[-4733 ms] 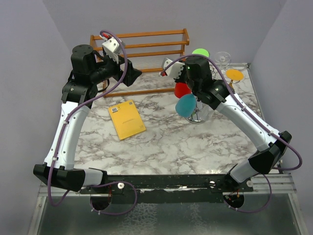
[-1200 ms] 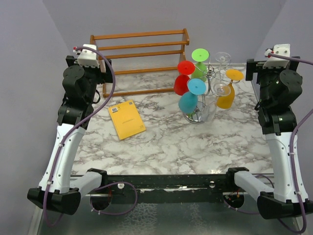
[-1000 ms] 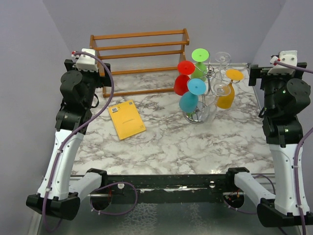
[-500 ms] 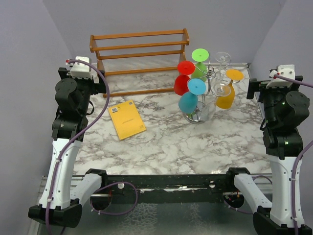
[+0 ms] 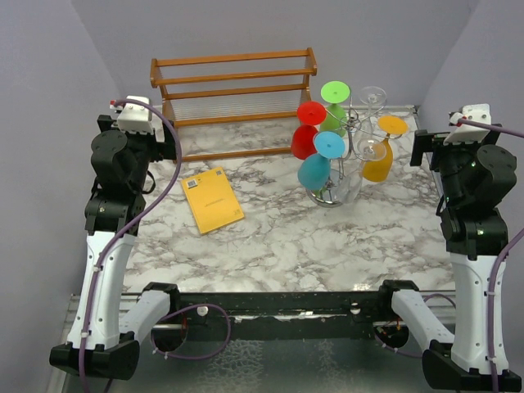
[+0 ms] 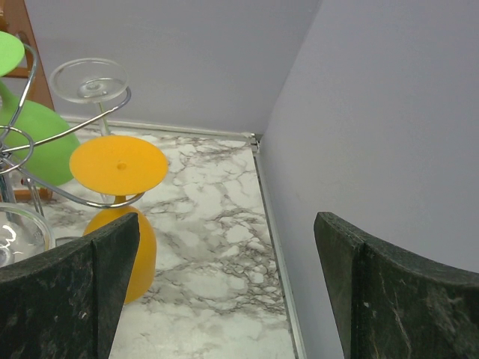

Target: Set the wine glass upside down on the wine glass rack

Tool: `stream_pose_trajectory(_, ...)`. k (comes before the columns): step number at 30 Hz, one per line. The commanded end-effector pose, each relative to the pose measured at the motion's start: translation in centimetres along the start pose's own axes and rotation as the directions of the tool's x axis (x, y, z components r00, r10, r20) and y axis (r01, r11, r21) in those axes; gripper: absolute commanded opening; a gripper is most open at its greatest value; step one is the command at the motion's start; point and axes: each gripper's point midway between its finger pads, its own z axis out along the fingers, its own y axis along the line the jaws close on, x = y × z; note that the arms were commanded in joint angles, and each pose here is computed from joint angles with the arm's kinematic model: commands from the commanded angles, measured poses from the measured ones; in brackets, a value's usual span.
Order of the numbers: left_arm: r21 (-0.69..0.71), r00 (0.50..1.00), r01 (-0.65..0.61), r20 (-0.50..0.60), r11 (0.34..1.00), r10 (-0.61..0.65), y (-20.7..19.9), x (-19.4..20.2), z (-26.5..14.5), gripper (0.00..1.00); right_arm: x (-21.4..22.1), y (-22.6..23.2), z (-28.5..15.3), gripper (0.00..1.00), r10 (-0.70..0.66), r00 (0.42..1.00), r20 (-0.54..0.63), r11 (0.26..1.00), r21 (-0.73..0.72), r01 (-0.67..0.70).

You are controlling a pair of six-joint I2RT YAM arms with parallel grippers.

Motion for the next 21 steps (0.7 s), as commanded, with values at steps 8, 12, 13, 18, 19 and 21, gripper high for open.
stream_pose_trajectory(8, 0.04, 1.0, 0.004, 0.007, 0.999, -0.004, -0.3, -0.7, -0.2, 0.99, -0.2, -0.1, 0.3, 1.0, 0.028, 1.0, -0.013, 1.0, 0.005, -0.028)
stream_pose_trajectory(12, 0.067, 1.0, 0.002, 0.005, 0.998, -0.003, -0.8, -0.4, -0.2, 0.99, 0.1, 0.1, 0.2, 1.0, 0.026, 1.0, -0.016, 1.0, -0.002, -0.026)
stream_pose_trajectory(13, 0.07, 1.0, 0.002, 0.006, 0.998, -0.002, -0.9, -0.4, -0.2, 0.99, 0.2, 0.1, 0.2, 1.0, 0.025, 1.0, -0.018, 1.0, -0.003, -0.025)
stream_pose_trajectory(18, 0.087, 1.0, 0.003, 0.004, 0.996, -0.003, -1.2, -0.3, -0.2, 0.99, 0.1, 0.2, 0.1, 1.0, 0.025, 1.0, -0.016, 1.0, -0.011, -0.026)
stream_pose_trajectory(19, 0.088, 1.0, 0.004, 0.003, 0.996, -0.004, -1.2, -0.2, -0.2, 0.99, 0.1, 0.2, 0.1, 1.0, 0.025, 1.0, -0.016, 1.0, -0.014, -0.026)
stream_pose_trajectory(21, 0.095, 1.0, 0.004, 0.003, 0.995, -0.004, -1.3, -0.2, -0.2, 0.99, 0.1, 0.4, 0.1, 1.0, 0.027, 0.999, -0.017, 0.999, -0.02, -0.027)
